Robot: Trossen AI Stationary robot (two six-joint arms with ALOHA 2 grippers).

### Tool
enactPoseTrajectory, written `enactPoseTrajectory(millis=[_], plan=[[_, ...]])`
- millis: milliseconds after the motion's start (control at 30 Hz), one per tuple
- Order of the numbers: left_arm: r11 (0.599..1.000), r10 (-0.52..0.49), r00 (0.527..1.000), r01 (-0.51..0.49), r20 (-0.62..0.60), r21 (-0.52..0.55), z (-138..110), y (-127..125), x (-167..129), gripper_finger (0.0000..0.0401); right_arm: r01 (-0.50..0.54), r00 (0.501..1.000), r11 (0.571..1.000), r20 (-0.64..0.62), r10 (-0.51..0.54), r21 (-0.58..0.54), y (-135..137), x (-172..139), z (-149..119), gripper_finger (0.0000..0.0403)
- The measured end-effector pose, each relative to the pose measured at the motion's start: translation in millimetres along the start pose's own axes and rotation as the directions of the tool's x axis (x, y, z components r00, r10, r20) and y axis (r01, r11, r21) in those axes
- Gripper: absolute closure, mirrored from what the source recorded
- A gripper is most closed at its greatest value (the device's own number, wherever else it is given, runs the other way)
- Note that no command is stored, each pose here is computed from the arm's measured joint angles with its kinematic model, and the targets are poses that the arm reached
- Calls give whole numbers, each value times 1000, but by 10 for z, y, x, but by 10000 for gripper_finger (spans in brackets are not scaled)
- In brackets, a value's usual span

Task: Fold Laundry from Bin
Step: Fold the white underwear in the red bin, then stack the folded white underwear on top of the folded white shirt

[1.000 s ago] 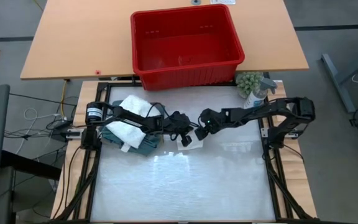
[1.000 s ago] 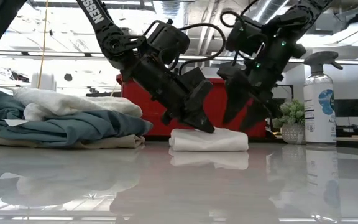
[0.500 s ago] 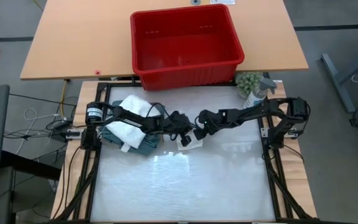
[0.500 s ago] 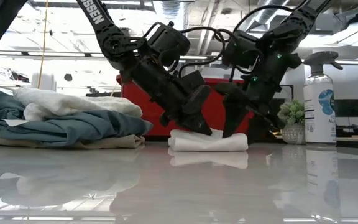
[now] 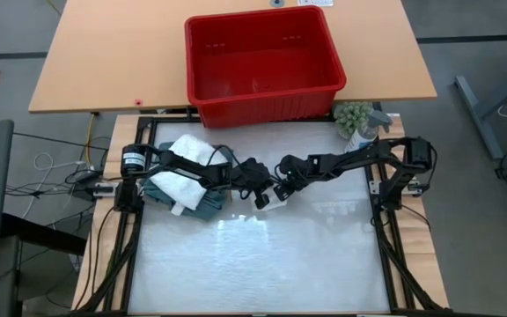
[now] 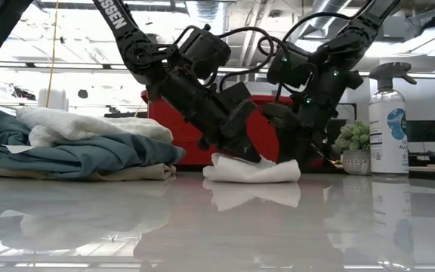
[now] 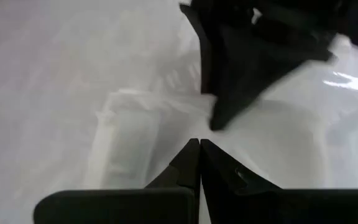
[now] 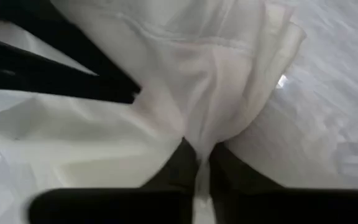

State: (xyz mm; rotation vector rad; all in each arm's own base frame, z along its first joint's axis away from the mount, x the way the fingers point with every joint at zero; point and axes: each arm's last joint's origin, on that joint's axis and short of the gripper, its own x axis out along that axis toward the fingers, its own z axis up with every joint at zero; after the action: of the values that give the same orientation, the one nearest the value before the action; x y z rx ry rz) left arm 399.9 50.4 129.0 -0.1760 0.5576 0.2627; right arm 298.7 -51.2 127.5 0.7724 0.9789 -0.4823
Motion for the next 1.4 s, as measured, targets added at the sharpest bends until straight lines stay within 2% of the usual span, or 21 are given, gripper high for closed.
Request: enactPoseTrajectory(millis=[67,200,300,467,567,700,833,967,1167,1233,1400], plan=[[1000,-29,999,29,-17,-2,18,-8,-33,401,-7,1000,1000,-5,7,-26,-18,-2,16,370],[995,-101,994,100,-50,-30,156,-36,-229,401,-22,1000,999,-22,21,-34,-62,-5,45,374],[992,-113,991,109,-69,-58,306,-48,-476,401,-29,999,999,-17,28,-25,-72,-32,63,374],[983,-114,993,118,40,-143,702,-51,-1075,401,-56,998,998,25,57,-14,-52,-222,99,374],[974,-86,988,110,125,-200,884,-52,-1446,401,-109,989,994,98,108,3,-21,-415,180,374],[976,-29,972,77,232,-202,1035,-85,-1880,401,-175,972,985,161,171,9,34,-616,258,374],[982,45,963,6,264,-190,1057,-110,-2182,401,-254,940,967,230,253,-24,257,-833,428,374],[981,87,969,-42,232,-191,1004,-128,-2347,401,-323,891,942,306,335,-92,552,-1084,659,374],[977,43,969,9,241,-211,983,-208,-2522,401,-372,808,900,397,435,-227,982,-1386,1078,374],[977,31,963,27,267,-210,990,-235,-2615,401,-368,808,893,387,444,-258,1113,-1342,1199,374],[971,1,939,82,345,-225,998,-220,-3000,401,-407,752,833,380,538,-373,1496,-1233,1606,374]])
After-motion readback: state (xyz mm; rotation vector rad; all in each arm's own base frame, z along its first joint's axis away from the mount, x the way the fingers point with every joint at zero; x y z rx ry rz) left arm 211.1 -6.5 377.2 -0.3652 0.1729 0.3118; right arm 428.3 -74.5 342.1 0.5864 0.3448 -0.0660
